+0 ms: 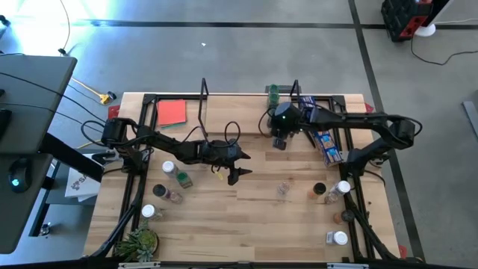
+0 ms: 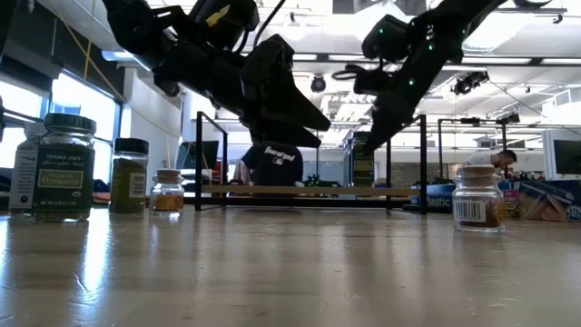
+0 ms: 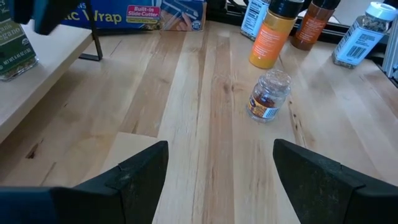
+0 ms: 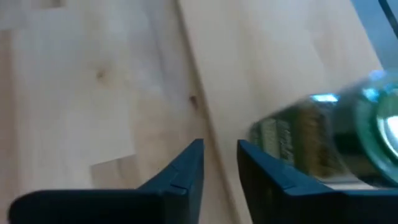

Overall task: Shelf spices
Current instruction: Put the green seasoning bottle on the shelf aligned with the other green seasoning bottle

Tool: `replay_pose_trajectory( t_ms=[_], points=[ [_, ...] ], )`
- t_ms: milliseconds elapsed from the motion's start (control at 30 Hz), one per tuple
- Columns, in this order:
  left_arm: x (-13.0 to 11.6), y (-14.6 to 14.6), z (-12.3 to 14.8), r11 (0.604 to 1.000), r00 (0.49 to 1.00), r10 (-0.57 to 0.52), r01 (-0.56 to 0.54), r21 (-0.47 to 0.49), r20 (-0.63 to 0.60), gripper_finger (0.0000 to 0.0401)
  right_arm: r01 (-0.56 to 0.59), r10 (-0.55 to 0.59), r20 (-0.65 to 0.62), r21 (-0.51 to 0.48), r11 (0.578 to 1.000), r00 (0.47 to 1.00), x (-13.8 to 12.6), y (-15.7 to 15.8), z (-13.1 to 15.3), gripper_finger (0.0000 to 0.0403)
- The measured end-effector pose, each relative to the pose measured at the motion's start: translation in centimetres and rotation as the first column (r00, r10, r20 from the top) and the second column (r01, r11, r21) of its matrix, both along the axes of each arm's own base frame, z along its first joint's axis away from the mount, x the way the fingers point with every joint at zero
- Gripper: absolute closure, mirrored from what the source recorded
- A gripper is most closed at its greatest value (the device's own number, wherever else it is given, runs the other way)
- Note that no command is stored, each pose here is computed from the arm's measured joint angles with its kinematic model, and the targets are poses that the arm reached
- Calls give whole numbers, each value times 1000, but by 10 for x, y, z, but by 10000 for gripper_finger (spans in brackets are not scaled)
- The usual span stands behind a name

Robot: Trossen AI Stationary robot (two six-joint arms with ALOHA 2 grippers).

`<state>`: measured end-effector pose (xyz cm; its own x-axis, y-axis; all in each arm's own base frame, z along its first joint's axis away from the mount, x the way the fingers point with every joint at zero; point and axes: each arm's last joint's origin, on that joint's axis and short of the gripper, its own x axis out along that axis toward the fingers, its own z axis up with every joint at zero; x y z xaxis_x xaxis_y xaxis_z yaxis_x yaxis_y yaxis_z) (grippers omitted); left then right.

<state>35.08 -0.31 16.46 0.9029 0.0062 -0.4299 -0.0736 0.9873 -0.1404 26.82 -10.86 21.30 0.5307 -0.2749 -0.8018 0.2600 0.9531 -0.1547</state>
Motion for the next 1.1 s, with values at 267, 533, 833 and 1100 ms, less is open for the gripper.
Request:
replay_pose_trajectory(
  t_ms=[267,533,833,1100],
  points=[
    [0,0,0,1000,1000,0,0,0,0,114,87,-87,4,-39,995,996,-7,-18,-1,348],
    [0,0,0,1000,1000,0,0,0,-1,114,120,-118,34,-68,990,992,-9,-28,1,348],
    [0,0,0,1000,1000,0,0,-1,-1,114,98,-98,9,-75,992,995,-10,-27,0,348],
    [0,0,0,1000,1000,1,-1,-1,-1,114,126,-129,-32,-94,988,991,-11,-28,7,348]
  ],
)
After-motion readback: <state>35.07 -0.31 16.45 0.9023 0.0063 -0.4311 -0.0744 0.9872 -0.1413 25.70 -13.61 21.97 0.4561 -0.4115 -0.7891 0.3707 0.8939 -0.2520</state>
